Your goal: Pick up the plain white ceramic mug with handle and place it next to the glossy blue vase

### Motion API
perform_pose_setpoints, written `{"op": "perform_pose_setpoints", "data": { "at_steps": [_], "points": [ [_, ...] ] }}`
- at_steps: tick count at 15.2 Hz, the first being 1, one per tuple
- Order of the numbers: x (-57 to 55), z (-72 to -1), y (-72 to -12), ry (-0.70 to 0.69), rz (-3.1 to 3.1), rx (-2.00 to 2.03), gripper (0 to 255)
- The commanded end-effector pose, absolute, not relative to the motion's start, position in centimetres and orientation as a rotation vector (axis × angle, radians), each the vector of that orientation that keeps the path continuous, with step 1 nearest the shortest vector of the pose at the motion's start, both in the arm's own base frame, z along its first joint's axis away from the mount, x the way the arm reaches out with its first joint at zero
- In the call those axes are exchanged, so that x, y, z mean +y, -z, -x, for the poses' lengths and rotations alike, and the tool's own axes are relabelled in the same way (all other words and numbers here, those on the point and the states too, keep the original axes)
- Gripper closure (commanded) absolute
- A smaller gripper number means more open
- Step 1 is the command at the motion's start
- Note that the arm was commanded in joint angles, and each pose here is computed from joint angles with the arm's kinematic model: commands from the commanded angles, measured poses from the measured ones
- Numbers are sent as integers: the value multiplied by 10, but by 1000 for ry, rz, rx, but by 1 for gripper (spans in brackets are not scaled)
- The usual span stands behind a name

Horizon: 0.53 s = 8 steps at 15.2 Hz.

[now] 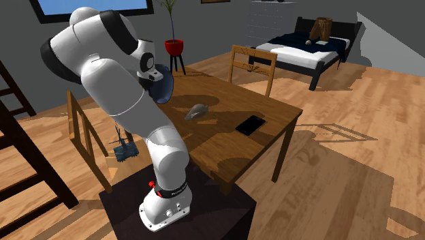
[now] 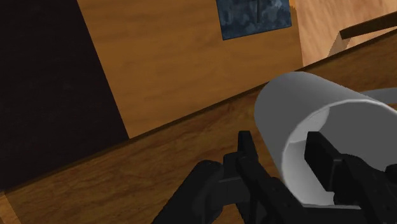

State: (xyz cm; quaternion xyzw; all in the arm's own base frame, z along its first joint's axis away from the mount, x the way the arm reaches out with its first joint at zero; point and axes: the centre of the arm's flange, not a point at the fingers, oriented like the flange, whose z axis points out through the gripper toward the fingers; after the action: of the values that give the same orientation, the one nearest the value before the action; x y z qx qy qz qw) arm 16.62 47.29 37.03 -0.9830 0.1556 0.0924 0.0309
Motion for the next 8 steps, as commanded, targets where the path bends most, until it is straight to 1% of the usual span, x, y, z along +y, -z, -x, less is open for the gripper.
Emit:
{"op": "perform_pose_setpoints", "data": {
  "at_steps": [1,5,8],
  "points": [
    [473,-166,-370,-285,3029,480,0],
    [473,-166,-370,-285,3029,480,0],
    [469,-173,-409,-285,3029,479,0]
  ]
}}
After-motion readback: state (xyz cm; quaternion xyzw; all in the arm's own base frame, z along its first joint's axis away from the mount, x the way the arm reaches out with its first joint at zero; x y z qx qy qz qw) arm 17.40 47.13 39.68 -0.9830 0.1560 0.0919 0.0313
